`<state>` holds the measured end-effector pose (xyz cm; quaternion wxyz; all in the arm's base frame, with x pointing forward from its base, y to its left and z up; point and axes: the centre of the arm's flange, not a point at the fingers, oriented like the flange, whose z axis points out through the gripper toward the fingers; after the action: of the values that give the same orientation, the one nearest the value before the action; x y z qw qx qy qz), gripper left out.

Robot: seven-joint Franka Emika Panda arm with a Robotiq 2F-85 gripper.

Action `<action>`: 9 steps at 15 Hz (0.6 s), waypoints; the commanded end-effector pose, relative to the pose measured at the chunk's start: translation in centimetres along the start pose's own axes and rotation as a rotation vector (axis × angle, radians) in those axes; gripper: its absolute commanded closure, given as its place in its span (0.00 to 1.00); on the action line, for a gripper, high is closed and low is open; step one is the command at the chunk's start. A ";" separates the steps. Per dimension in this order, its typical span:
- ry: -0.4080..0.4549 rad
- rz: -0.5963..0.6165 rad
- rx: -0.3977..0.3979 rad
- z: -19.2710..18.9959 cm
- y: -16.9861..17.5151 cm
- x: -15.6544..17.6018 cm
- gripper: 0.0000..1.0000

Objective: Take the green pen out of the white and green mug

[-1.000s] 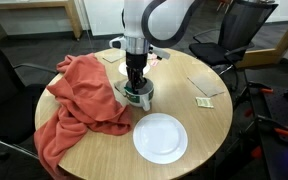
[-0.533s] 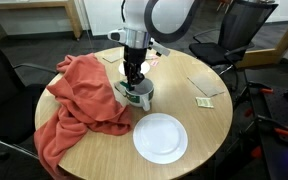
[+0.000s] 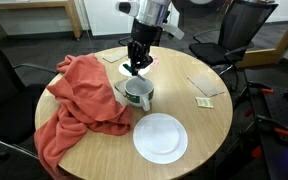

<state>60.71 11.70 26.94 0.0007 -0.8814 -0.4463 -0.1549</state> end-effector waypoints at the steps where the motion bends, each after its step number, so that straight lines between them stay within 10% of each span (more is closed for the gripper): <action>1: 0.034 -0.004 -0.065 -5.2 -3.1 -1.9 0.96; 9: 0.065 0.107 -0.068 -10.4 -6.6 -5.1 0.96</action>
<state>53.30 11.11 32.87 -0.0176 -0.8843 -0.4237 -0.1954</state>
